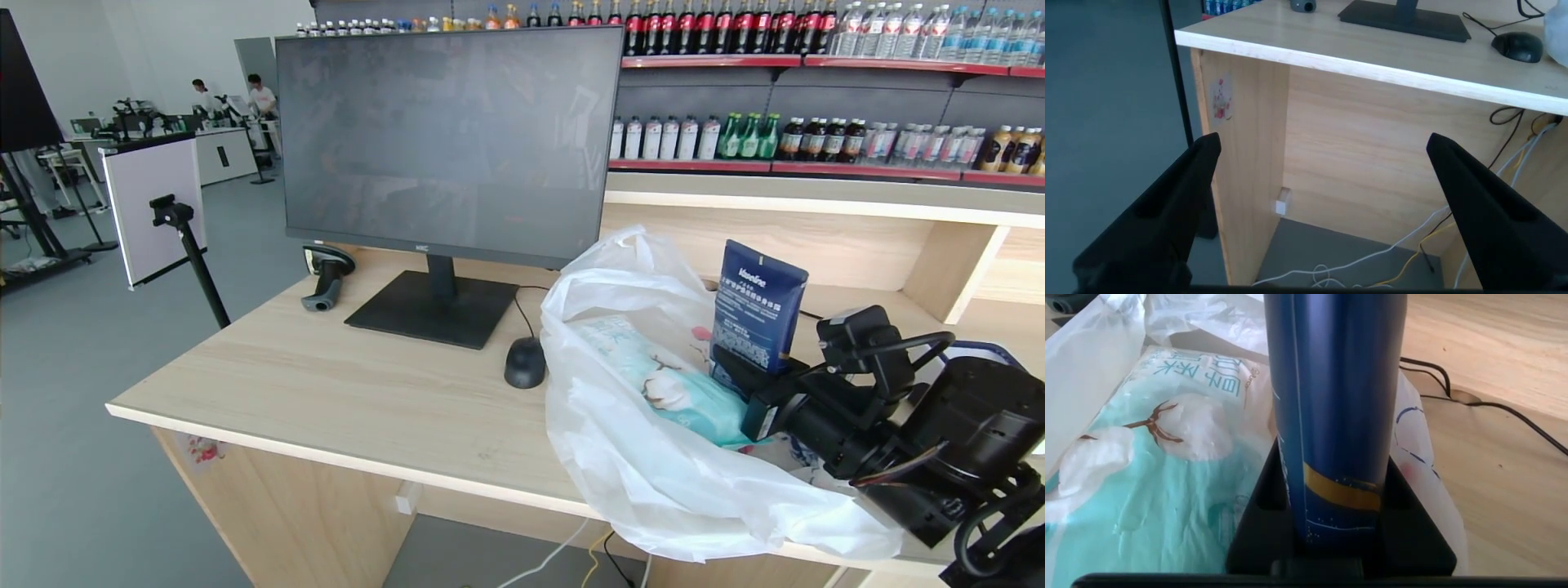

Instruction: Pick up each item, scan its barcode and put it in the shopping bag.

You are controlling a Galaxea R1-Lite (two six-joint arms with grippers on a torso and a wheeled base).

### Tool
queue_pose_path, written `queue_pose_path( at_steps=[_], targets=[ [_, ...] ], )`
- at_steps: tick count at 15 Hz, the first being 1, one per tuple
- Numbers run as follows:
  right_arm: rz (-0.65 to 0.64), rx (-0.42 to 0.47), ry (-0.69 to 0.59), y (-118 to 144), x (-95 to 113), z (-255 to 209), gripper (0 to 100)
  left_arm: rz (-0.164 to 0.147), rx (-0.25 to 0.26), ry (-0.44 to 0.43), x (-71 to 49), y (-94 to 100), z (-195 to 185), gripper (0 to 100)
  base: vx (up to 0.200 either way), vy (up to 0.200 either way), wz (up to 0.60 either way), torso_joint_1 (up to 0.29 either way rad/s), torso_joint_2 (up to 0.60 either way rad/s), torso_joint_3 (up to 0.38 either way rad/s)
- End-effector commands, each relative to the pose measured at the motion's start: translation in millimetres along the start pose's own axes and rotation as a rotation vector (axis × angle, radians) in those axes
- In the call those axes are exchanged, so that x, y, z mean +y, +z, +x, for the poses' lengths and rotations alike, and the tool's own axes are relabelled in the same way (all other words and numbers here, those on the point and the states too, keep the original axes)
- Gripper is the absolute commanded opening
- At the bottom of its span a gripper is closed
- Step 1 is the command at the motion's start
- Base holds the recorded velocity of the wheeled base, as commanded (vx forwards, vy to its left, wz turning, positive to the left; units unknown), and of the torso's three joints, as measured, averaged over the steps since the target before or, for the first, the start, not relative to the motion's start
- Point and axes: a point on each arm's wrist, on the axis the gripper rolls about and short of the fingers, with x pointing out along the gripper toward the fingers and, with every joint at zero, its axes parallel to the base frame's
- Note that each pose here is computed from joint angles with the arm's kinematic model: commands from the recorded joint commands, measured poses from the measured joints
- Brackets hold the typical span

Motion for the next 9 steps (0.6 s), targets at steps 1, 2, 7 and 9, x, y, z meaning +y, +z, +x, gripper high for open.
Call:
queue_pose_path(
  at_steps=[1,2,7,9],
  targets=[
    [0.000,0.012,0.004,-2.0,0.6,-0.3,0,-0.001,0.001,0.001,0.0,0.0,0.1,100,0.000,0.000,0.00,0.000,0.00,0.000],
    [0.002,0.013,0.004,-2.2,0.6,-0.5,0,-0.001,0.001,0.001,0.0,0.0,0.1,100,0.000,0.000,0.00,0.000,0.00,0.000],
    [0.003,-0.013,0.000,2.6,-0.1,3.1,0,-0.001,0.001,0.001,0.0,0.0,0.1,100,0.000,0.000,0.00,0.000,0.00,0.000],
    [0.008,-0.017,-0.002,3.7,-0.6,2.6,0,-0.001,0.001,0.001,0.0,0.0,0.1,100,0.000,0.000,0.00,0.000,0.00,0.000]
  ],
)
